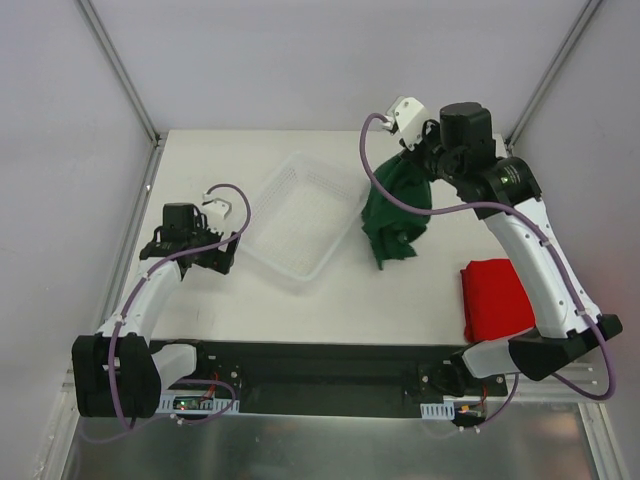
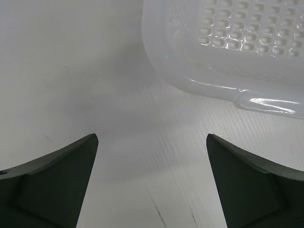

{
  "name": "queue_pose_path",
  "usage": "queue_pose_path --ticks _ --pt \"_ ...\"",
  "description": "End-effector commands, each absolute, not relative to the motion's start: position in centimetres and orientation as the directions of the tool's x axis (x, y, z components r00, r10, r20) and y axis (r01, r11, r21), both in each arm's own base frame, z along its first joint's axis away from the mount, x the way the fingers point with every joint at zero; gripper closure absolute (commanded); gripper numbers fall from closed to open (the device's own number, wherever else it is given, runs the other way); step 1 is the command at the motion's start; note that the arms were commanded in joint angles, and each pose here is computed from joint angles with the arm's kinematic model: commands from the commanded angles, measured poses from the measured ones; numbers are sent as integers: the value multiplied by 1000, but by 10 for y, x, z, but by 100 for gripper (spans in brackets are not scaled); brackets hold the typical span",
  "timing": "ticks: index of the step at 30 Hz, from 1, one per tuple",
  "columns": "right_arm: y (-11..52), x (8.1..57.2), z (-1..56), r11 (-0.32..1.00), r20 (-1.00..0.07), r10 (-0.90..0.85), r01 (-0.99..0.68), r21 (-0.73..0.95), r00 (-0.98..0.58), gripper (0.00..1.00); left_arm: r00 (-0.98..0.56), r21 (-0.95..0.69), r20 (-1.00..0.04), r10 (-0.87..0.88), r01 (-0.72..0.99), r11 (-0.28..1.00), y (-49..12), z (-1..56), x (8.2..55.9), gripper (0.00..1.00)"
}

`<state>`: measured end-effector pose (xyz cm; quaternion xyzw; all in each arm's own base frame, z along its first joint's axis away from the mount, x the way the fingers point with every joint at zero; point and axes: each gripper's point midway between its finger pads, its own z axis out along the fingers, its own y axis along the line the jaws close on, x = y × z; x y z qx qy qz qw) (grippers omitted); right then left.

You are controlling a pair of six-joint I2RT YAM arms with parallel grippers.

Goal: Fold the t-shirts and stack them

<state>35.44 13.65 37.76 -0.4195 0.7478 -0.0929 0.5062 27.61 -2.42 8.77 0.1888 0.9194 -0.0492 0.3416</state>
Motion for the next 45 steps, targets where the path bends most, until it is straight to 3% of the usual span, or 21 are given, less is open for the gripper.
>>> queue_pose_path --ticks 1,4,7,12,19,26,36,37,38,39,40,45 --pt "151 345 412 656 -751 -659 -520 -546 -42 99 -668 65 -669 326 384 921 -24 94 279 1" --pt "159 343 393 628 -727 -684 -552 -549 -55 93 -667 64 -670 327 388 920 -24 95 282 0" --pt "161 342 389 623 -722 -689 -556 -551 -57 99 -659 53 -682 318 389 920 -27 102 289 1" --pt "156 339 397 625 -717 -696 -532 -571 -48 99 -603 42 -734 311 417 908 -36 129 304 1" --pt "144 335 391 614 -686 -725 -512 -601 -63 99 -435 9 -840 323 585 811 -84 186 313 1" --pt "143 325 362 595 -667 -738 -561 -576 -98 99 -575 44 -725 379 510 859 -75 144 353 0" --pt "142 308 335 570 -656 -746 -619 -540 -114 99 -603 116 -662 445 504 856 -64 116 399 1" --pt "142 307 333 568 -656 -746 -622 -538 -115 99 -605 112 -658 447 509 853 -65 113 400 4" --pt "142 307 331 568 -653 -748 -624 -537 -119 99 -614 107 -648 451 513 852 -65 107 401 15" --pt "142 307 330 567 -652 -748 -626 -536 -119 99 -612 109 -649 452 513 851 -65 108 403 66" --pt "142 306 329 565 -650 -750 -628 -535 -122 99 -621 123 -640 452 498 858 -61 106 404 100" --pt "141 306 322 556 -637 -760 -636 -535 -129 99 -618 228 -635 464 425 876 -32 119 410 100"
